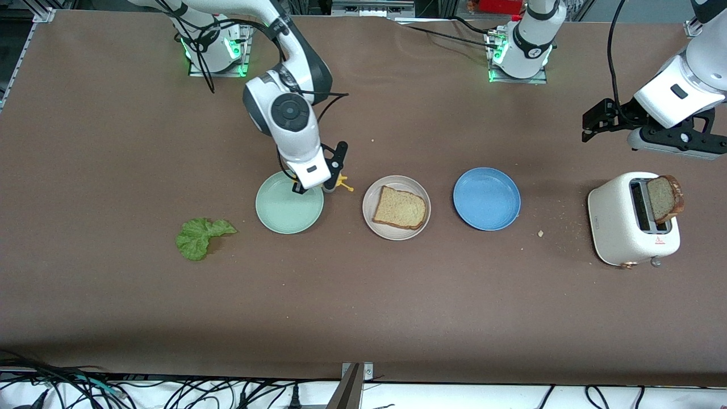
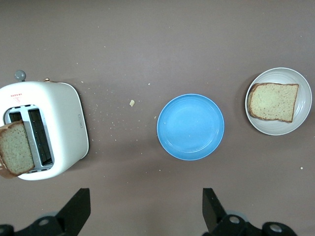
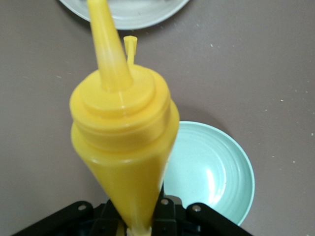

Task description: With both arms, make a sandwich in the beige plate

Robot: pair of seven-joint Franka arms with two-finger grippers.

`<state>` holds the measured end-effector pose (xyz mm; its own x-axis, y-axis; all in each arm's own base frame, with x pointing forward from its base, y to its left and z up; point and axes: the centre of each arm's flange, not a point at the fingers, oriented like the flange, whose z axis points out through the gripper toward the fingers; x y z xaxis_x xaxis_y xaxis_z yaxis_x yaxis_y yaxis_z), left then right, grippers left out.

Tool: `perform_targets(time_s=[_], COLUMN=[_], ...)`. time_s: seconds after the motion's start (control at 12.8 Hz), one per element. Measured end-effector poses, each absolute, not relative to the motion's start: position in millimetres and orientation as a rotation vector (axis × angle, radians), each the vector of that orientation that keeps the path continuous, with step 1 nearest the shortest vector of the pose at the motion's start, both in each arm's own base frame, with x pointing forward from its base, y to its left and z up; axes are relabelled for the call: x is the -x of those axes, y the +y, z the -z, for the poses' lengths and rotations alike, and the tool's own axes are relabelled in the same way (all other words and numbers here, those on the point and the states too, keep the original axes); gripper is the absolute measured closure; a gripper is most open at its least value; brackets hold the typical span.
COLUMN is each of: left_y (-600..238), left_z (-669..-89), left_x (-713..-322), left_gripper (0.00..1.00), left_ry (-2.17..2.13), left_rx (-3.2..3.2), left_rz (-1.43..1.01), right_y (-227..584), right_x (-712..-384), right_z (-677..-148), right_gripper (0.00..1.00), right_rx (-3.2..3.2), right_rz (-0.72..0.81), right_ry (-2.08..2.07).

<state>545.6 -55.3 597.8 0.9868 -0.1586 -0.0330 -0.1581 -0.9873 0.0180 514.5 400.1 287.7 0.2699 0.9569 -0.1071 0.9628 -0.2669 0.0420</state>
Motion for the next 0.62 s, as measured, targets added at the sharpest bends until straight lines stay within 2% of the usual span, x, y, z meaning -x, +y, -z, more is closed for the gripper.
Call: perform_targets(time_s=[0.31,0.62], left_y=[-54.7,-54.4], left_z=[-597.3,-597.3], left_x=[-545.2,-545.2], left_gripper=[0.0,0.0], left_ry=[-0.247,-0.246], left_rx=[-3.116,-3.116], left_rz=[0.061,0.062], right_y=[412.7,442.9], right_x=[-522.5,-519.9], right_z=[-243.7,-227.6], right_gripper=[0.81,0.81], right_rx=[-2.274,-2.176], right_rz=[0.181,0.252], right_ry=[1.78,1.709])
